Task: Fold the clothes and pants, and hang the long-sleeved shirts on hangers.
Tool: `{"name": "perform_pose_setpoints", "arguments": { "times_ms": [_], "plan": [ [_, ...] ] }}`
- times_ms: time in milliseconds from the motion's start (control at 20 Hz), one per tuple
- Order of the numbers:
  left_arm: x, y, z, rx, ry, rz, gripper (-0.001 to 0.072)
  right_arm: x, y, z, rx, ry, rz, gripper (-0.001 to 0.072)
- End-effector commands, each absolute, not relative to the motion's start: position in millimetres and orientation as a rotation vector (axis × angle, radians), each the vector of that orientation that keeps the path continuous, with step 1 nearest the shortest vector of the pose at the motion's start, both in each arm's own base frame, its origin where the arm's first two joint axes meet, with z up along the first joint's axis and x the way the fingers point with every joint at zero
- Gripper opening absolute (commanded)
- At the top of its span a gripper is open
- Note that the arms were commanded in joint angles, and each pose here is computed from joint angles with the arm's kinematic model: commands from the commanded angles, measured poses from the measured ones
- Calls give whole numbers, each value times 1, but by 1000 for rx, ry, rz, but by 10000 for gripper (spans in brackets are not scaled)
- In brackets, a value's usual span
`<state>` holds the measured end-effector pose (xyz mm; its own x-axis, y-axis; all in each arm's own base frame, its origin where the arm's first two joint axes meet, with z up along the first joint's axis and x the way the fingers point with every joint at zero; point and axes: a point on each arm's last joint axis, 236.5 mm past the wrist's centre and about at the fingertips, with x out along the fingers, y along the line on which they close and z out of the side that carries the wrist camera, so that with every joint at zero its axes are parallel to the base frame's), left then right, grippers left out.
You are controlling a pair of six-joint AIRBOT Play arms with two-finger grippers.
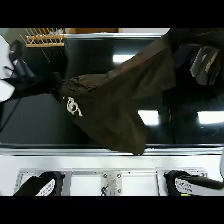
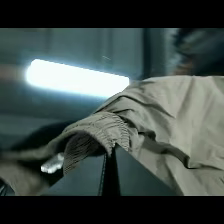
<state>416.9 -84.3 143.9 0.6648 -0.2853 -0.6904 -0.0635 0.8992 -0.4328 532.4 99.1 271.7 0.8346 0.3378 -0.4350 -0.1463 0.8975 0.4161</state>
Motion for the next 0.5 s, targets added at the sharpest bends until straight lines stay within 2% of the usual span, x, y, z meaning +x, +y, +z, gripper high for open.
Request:
{"name": "perform_pose_setpoints", "arguments": {
  "times_ms": [0,250,450],
  "plan": [
    [473,-60,74,-467,900,-38,10,577,104,200,399,606,242,0],
    [518,-49,49,-417,932,-41,10,564,114,195,376,661,268,0],
    [528,-23,52,-371,924,-35,10,495,133,177,205,859,299,-1]
  ]
}}
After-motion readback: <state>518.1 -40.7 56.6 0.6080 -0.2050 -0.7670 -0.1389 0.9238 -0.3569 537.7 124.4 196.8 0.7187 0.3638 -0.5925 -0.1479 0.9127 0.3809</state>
